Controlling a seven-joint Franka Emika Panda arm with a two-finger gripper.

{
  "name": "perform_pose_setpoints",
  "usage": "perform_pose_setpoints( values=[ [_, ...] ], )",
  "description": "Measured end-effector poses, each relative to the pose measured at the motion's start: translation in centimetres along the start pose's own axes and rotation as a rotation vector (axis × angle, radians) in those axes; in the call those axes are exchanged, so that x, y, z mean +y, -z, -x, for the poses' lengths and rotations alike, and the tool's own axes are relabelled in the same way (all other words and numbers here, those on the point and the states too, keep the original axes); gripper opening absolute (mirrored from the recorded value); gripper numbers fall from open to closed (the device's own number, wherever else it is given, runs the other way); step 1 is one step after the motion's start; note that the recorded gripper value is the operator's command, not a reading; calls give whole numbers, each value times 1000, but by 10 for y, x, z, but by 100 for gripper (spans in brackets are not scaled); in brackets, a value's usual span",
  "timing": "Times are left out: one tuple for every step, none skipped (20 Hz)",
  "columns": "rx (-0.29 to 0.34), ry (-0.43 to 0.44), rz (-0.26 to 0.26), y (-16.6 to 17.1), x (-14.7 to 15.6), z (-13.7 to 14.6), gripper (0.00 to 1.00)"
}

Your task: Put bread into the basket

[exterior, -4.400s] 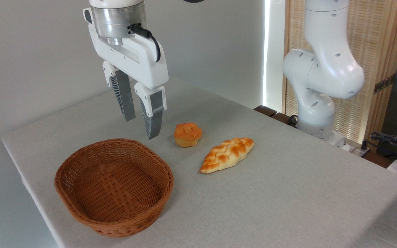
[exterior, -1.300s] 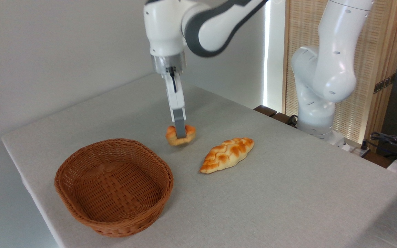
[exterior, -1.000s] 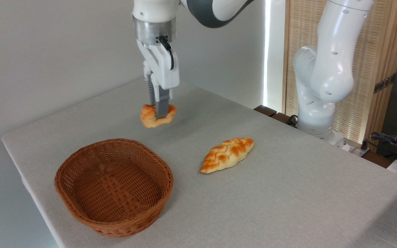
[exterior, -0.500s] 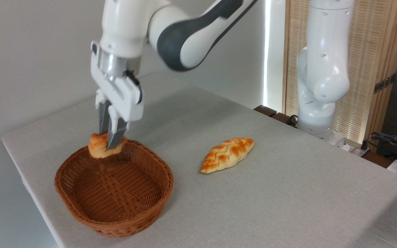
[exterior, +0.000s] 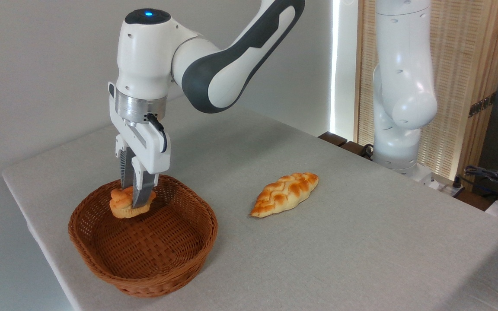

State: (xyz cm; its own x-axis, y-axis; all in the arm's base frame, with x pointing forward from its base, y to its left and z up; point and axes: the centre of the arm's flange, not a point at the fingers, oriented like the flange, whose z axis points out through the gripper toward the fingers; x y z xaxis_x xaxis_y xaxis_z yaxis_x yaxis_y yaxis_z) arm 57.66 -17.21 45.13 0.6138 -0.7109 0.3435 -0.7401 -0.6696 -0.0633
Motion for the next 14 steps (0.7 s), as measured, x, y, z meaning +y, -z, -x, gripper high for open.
perform_pose_setpoints(
  values=[
    [1, -1, 0, 0, 0, -1, 100],
    [1, -1, 0, 0, 0, -1, 100],
    [2, -3, 0, 1, 1, -1, 100],
    [2, -5, 1, 0, 3, -2, 100],
    [3, -8, 3, 0, 4, -3, 100],
    [3, -10, 3, 0, 5, -4, 100],
    [4, -11, 3, 0, 6, -5, 100],
    [7, -10, 2, 2, 5, -5, 100],
    [11, -8, -1, 4, 4, -6, 100],
    [21, -3, -5, 10, 2, -7, 100],
    [25, 8, 0, 18, -2, -7, 100],
    [16, 27, 16, 29, -8, -2, 100],
    [-2, 45, 43, 44, -17, 4, 100],
    [-29, 68, 81, 66, -29, 13, 100]
  ],
)
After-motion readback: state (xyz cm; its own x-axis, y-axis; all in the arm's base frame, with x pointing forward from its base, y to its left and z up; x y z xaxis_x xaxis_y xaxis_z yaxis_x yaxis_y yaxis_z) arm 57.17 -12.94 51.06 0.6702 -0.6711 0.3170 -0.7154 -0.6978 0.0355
